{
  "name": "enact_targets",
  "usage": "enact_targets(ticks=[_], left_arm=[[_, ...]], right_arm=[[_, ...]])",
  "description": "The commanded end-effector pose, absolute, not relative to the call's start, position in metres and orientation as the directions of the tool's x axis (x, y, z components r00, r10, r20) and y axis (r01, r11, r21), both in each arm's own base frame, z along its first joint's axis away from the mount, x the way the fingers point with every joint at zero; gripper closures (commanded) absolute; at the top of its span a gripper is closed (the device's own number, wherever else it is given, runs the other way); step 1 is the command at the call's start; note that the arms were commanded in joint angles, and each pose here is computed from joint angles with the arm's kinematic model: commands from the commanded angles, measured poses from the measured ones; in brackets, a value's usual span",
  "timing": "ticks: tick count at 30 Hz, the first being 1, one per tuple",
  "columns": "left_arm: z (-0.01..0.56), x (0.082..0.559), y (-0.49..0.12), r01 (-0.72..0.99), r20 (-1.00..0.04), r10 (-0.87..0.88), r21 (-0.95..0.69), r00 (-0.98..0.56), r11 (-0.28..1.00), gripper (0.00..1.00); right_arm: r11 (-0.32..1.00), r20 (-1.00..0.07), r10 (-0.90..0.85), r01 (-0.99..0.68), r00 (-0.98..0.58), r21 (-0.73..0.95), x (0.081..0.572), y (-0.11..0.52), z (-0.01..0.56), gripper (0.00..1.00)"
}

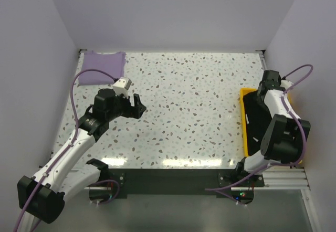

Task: Fold and stack the t-shirts
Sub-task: Grab the tshirt from the pile, then move the tshirt to the center of the board

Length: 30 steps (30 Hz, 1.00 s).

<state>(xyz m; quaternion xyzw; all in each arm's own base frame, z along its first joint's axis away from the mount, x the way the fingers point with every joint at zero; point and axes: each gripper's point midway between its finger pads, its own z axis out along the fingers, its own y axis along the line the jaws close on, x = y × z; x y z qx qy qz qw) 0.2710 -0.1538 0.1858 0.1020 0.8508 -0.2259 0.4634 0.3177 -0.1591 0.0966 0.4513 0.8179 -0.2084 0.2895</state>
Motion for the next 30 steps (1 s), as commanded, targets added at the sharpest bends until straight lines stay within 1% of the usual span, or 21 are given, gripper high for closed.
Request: enact_targets(ticks=[1, 2, 3, 4, 6, 7, 8, 10, 14, 17, 18, 19, 22, 23, 24, 26, 27, 29, 30], left_arm=[[0.193, 0.274, -0.158, 0.407, -0.853, -0.042, -0.291, -0.521, 0.866, 0.13], [0.193, 0.273, -0.158, 0.406, -0.852, -0.043, -0.293, -0.523, 0.866, 0.13], [0.191, 0.273, -0.158, 0.404, -0.849, -0.042, -0.293, -0.526, 0.866, 0.13], [0.192, 0.274, -0.158, 0.405, -0.851, -0.043, -0.293, -0.524, 0.866, 0.13], [0.192, 0.274, -0.158, 0.403, -0.85, -0.042, -0.292, -0.524, 0.868, 0.13], [0.192, 0.274, -0.158, 0.404, -0.851, -0.043, -0.292, -0.523, 0.867, 0.13], [0.192, 0.274, -0.158, 0.404, -0.85, -0.042, -0.292, -0.525, 0.867, 0.13], [0.192, 0.274, -0.158, 0.403, -0.85, -0.042, -0.292, -0.524, 0.868, 0.13], [0.191, 0.274, -0.157, 0.401, -0.849, -0.042, -0.291, -0.526, 0.869, 0.13], [0.193, 0.274, -0.157, 0.399, -0.853, -0.046, -0.29, -0.52, 0.87, 0.13], [0.193, 0.274, -0.156, 0.397, -0.852, -0.048, -0.291, -0.521, 0.871, 0.13], [0.193, 0.274, -0.156, 0.394, -0.852, -0.047, -0.29, -0.521, 0.872, 0.13], [0.193, 0.274, -0.155, 0.388, -0.85, -0.05, -0.29, -0.524, 0.875, 0.13], [0.193, 0.274, -0.155, 0.386, -0.851, -0.05, -0.289, -0.523, 0.876, 0.13], [0.194, 0.274, -0.154, 0.386, -0.853, -0.052, -0.288, -0.519, 0.876, 0.13], [0.195, 0.275, -0.154, 0.384, -0.856, -0.054, -0.286, -0.515, 0.878, 0.13], [0.195, 0.274, -0.153, 0.382, -0.855, -0.053, -0.286, -0.516, 0.879, 0.13], [0.195, 0.275, -0.153, 0.381, -0.855, -0.054, -0.285, -0.516, 0.879, 0.13], [0.196, 0.275, -0.153, 0.38, -0.856, -0.054, -0.284, -0.514, 0.88, 0.13]], right_arm=[[0.503, -0.687, 0.634, 0.864, -0.354, 0.018, 0.333, -0.156, 0.11, 0.48], [0.509, -0.697, 0.632, 0.86, -0.34, 0.041, 0.333, -0.155, 0.118, 0.54], [0.517, -0.703, 0.627, 0.854, -0.335, 0.053, 0.333, -0.153, 0.125, 0.71], [0.527, -0.703, 0.626, 0.848, -0.337, 0.063, 0.331, -0.151, 0.13, 0.79], [0.546, -0.725, 0.615, 0.831, -0.311, 0.107, 0.33, -0.148, 0.152, 0.9], [0.57, -0.723, 0.615, 0.812, -0.317, 0.129, 0.331, -0.142, 0.16, 0.97], [0.585, -0.731, 0.609, 0.797, -0.309, 0.15, 0.332, -0.139, 0.169, 1.0], [0.625, -0.755, 0.588, 0.756, -0.29, 0.196, 0.333, -0.133, 0.196, 1.0], [0.711, -0.768, 0.576, 0.634, -0.28, 0.303, 0.34, -0.109, 0.243, 1.0], [0.756, -0.773, 0.588, 0.503, -0.24, 0.418, 0.343, -0.082, 0.284, 1.0], [0.778, -0.772, 0.588, 0.428, -0.241, 0.46, 0.346, -0.065, 0.297, 1.0], [0.784, -0.778, 0.595, 0.363, -0.205, 0.504, 0.347, -0.052, 0.318, 1.0], [0.827, -0.803, 0.558, 0.216, -0.211, 0.518, 0.349, -0.002, 0.352, 1.0], [0.838, -0.808, 0.545, 0.179, -0.225, 0.516, 0.351, 0.013, 0.357, 1.0], [0.851, -0.811, 0.523, 0.101, -0.264, 0.516, 0.35, 0.046, 0.362, 1.0], [0.85, -0.811, 0.512, 0.033, -0.284, 0.525, 0.353, 0.075, 0.373, 1.0], [0.847, -0.813, 0.494, -0.042, -0.308, 0.531, 0.348, 0.105, 0.381, 1.0], [0.849, -0.818, 0.474, -0.079, -0.328, 0.523, 0.351, 0.13, 0.382, 1.0], [0.846, -0.822, 0.445, -0.136, -0.356, 0.516, 0.345, 0.157, 0.384, 1.0]])
